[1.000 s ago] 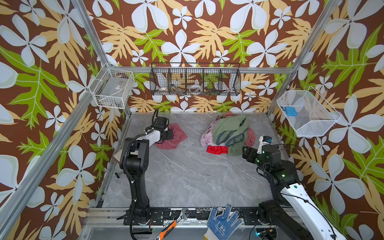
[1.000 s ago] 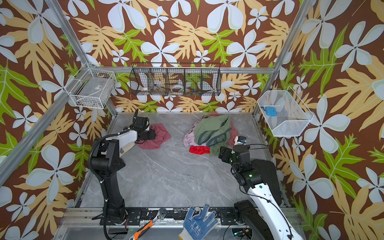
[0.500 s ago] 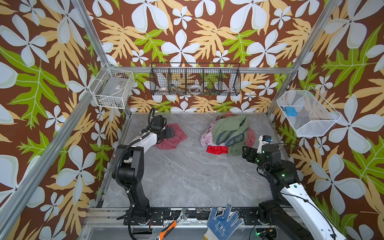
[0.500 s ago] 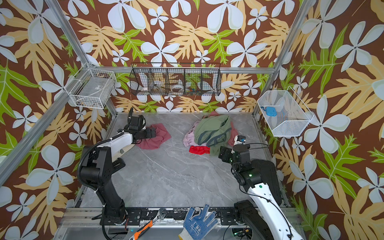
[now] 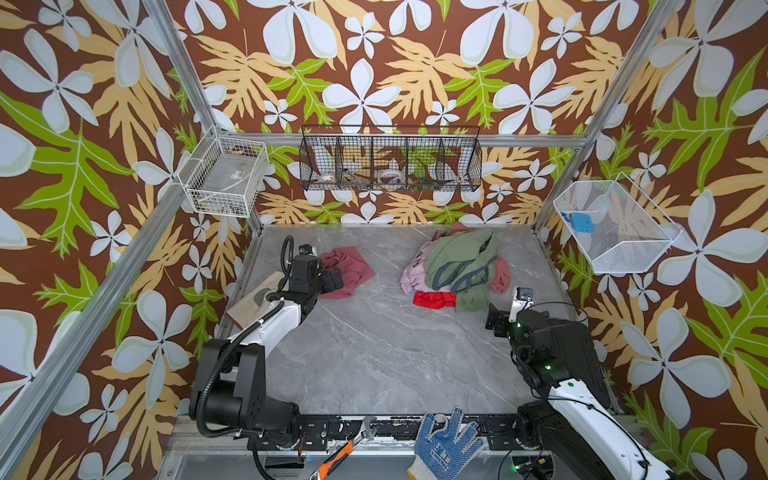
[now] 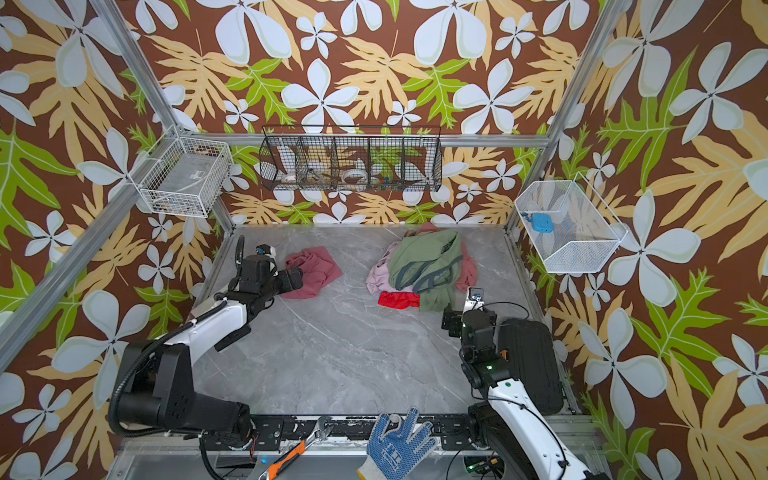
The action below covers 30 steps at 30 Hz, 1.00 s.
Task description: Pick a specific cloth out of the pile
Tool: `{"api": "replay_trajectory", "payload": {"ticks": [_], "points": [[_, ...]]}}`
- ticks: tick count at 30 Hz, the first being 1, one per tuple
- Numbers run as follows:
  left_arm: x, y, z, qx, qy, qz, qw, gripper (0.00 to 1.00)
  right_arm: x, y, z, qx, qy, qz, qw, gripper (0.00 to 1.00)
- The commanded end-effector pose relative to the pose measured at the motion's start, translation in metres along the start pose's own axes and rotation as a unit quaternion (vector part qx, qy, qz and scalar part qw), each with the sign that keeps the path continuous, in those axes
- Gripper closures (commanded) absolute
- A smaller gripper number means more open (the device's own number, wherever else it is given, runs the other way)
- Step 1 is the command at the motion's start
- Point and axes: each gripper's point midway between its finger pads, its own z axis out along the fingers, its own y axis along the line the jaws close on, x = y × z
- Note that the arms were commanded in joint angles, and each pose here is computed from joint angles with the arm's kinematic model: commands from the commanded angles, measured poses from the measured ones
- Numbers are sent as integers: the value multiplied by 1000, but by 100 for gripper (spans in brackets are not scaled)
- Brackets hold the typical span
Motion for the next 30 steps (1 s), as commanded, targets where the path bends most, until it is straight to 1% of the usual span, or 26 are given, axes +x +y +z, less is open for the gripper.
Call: {"api": "replay_trajectory", "payload": {"ticks": [1, 4, 9, 13, 16, 24, 28, 30], "points": [[-21, 3, -18, -2, -67, -24, 997, 0, -33, -5, 1, 19, -110, 7, 994, 5], [-20, 13, -35, -16, -95, -30, 995, 0, -31, -8, 5, 31, -132, 0, 991, 6], [-17, 27, -56, -40, -123, -36, 991, 0, -27, -14, 25, 54, -114, -41, 991, 8], [-16, 32, -66, -49, -133, -29, 989, 0, -28, -32, 37, 80, -120, -15, 989, 9], [-17, 37, -73, -63, -138, -22, 988, 0, -33, -41, 42, 85, -130, 2, 988, 9], [-9, 54, -83, -93, -161, -25, 982, 0, -25, -35, 63, 66, -109, 8, 992, 14], [-9, 60, -87, -107, -174, -25, 979, 0, -19, -24, 72, 37, -108, 2, 993, 14], [-10, 62, -89, -112, -184, -25, 976, 0, -14, -16, 79, 18, -101, -10, 995, 15]]}}
